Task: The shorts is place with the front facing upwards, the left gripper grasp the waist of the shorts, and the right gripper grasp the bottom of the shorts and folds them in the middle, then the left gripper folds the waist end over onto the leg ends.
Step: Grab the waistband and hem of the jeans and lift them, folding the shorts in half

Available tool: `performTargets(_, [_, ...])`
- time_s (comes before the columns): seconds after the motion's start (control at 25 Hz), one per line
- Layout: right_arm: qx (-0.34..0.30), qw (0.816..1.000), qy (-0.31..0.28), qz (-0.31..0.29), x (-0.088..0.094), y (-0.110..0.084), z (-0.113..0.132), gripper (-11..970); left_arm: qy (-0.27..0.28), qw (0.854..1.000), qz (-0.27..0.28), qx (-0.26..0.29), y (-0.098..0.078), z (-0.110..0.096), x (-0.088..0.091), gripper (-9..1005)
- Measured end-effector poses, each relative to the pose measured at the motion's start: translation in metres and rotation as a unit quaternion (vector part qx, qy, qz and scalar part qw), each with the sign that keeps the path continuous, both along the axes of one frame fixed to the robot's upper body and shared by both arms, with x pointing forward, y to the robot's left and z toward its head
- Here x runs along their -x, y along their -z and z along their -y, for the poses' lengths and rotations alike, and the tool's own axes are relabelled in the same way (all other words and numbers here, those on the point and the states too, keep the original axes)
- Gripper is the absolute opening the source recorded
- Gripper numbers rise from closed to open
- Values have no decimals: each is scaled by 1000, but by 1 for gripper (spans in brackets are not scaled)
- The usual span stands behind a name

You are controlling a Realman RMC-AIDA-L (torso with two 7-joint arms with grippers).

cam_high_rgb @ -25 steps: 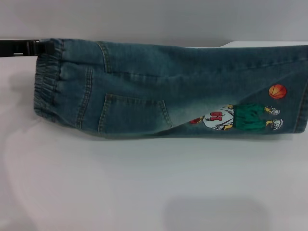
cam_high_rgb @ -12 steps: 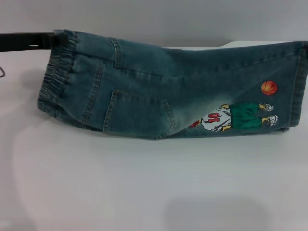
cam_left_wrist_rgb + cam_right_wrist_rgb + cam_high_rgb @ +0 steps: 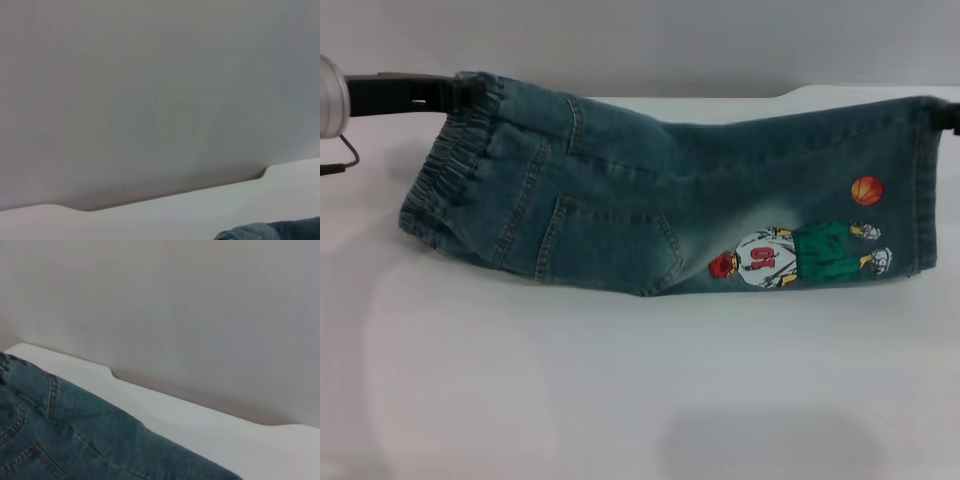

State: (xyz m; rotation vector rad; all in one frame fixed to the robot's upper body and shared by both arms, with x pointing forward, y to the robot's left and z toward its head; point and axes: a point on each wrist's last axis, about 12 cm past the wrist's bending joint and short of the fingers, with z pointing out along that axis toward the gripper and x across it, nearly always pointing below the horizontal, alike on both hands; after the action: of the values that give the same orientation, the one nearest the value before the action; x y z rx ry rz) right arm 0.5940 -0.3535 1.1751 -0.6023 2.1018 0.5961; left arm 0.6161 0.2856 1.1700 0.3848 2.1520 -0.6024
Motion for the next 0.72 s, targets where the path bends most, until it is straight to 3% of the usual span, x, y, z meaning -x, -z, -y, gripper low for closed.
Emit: performTargets(0.72, [34, 999, 42, 4, -15, 29, -16, 34, 14, 1000, 13, -7, 13, 30, -5, 121])
